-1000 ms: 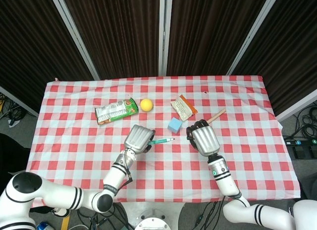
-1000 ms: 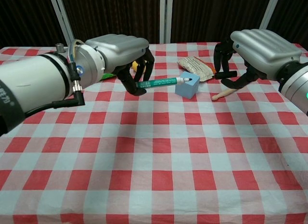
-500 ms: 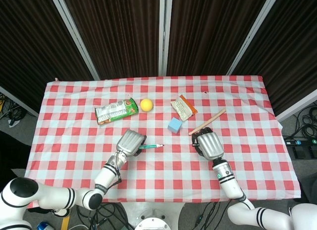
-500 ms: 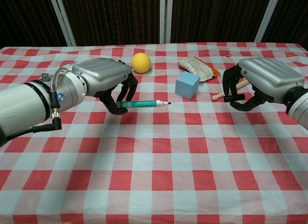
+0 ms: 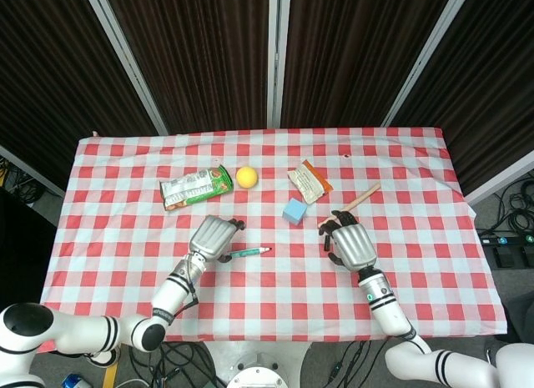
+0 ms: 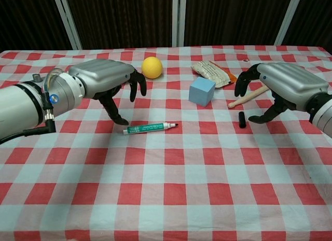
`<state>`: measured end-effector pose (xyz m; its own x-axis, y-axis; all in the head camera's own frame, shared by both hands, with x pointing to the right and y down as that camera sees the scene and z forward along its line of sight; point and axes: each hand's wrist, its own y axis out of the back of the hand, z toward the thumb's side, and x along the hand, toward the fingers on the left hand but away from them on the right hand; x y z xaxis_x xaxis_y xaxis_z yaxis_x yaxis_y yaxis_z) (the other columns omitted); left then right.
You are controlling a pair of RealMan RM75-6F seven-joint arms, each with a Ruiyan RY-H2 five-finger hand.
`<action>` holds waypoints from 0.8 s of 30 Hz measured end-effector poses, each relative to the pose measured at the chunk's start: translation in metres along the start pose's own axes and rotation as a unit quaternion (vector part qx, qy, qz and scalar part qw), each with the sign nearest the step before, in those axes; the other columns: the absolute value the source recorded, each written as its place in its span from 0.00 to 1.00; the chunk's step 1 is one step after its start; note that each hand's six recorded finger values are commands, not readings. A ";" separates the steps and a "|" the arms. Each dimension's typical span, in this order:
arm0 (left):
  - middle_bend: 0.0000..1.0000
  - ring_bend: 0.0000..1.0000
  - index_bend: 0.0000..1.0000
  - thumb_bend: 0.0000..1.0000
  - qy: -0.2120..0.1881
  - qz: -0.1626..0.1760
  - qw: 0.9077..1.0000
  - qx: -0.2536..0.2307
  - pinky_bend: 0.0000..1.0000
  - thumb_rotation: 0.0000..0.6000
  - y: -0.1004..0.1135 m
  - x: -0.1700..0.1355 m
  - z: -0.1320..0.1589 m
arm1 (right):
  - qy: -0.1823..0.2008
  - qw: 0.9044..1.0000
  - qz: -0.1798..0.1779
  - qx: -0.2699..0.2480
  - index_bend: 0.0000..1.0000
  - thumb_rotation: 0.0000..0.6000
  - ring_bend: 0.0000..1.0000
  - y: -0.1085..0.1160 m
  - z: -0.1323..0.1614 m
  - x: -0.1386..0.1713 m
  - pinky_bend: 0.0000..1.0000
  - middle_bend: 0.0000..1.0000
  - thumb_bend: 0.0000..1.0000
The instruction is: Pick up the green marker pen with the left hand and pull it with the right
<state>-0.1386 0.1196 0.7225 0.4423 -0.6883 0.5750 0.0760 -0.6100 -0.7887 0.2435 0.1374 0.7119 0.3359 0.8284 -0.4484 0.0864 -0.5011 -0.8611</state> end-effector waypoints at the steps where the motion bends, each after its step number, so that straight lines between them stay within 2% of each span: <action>1: 0.40 0.77 0.31 0.11 0.003 0.007 1.000 -0.002 0.76 1.00 0.003 0.000 -0.002 | -0.001 1.000 -0.003 -0.001 0.40 1.00 0.13 0.002 -0.001 0.001 0.16 0.37 0.06; 4: 0.40 0.70 0.33 0.09 0.016 0.038 0.999 -0.006 0.72 1.00 0.017 -0.002 -0.011 | -0.005 1.000 -0.018 -0.005 0.39 1.00 0.13 0.012 -0.005 0.005 0.16 0.37 0.06; 6: 0.40 0.63 0.33 0.09 0.029 0.065 0.997 -0.003 0.67 1.00 0.028 -0.005 -0.021 | -0.009 0.999 -0.034 -0.008 0.37 1.00 0.13 0.021 -0.011 0.010 0.16 0.37 0.06; 8: 0.38 0.51 0.33 0.09 0.041 0.092 0.995 0.001 0.55 1.00 0.038 -0.010 -0.031 | -0.016 0.998 -0.054 -0.011 0.35 1.00 0.12 0.033 -0.018 0.018 0.16 0.37 0.05; 9: 0.35 0.42 0.32 0.09 0.051 0.110 0.993 0.004 0.46 1.00 0.044 -0.015 -0.040 | -0.020 0.998 -0.064 -0.011 0.34 1.00 0.11 0.039 -0.023 0.022 0.16 0.36 0.06; 10: 0.33 0.37 0.31 0.09 0.059 0.122 0.991 0.008 0.41 1.00 0.048 -0.020 -0.048 | -0.026 0.997 -0.074 -0.010 0.30 1.00 0.08 0.045 -0.028 0.027 0.15 0.33 0.07; 11: 0.26 0.26 0.27 0.09 0.066 0.133 0.989 0.016 0.29 1.00 0.051 -0.026 -0.056 | -0.035 0.996 -0.087 -0.006 0.24 1.00 0.05 0.053 -0.037 0.035 0.11 0.28 0.08; 12: 0.20 0.19 0.23 0.08 0.074 0.141 0.987 0.033 0.21 1.00 0.053 -0.035 -0.068 | -0.042 0.995 -0.094 -0.002 0.13 1.00 0.02 0.059 -0.044 0.041 0.05 0.19 0.11; 13: 0.18 0.16 0.22 0.08 0.075 0.143 0.986 0.048 0.18 1.00 0.054 -0.041 -0.075 | -0.048 0.994 -0.097 0.003 0.08 1.00 0.00 0.065 -0.050 0.048 0.03 0.14 0.13; 14: 0.15 0.14 0.20 0.07 0.075 0.142 0.985 0.063 0.15 1.00 0.053 -0.047 -0.082 | -0.057 0.994 -0.094 0.009 0.03 1.00 0.00 0.070 -0.059 0.056 0.00 0.08 0.17; 17: 0.13 0.12 0.19 0.06 0.088 0.136 0.983 0.085 0.14 1.00 0.046 -0.066 -0.103 | -0.079 0.995 -0.064 0.015 0.00 1.00 0.00 0.075 -0.078 0.081 0.00 0.04 0.24; 20: 0.13 0.12 0.19 0.05 0.123 0.125 0.981 0.078 0.14 1.00 0.030 -0.098 -0.128 | -0.101 0.993 -0.043 0.030 0.00 1.00 0.00 0.077 -0.094 0.110 0.00 0.04 0.24; 24: 0.13 0.12 0.18 0.04 0.176 0.114 0.976 0.058 0.14 1.00 0.002 -0.153 -0.153 | -0.122 0.991 -0.046 0.037 0.00 1.00 0.00 0.070 -0.099 0.146 0.00 0.05 0.24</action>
<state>-0.3427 0.1639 0.6666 0.1263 -0.9058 0.4045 0.1221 -0.3905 -0.9125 0.3912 0.1979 0.6099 0.0922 0.9104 -0.4034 0.0349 -0.4078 -0.9124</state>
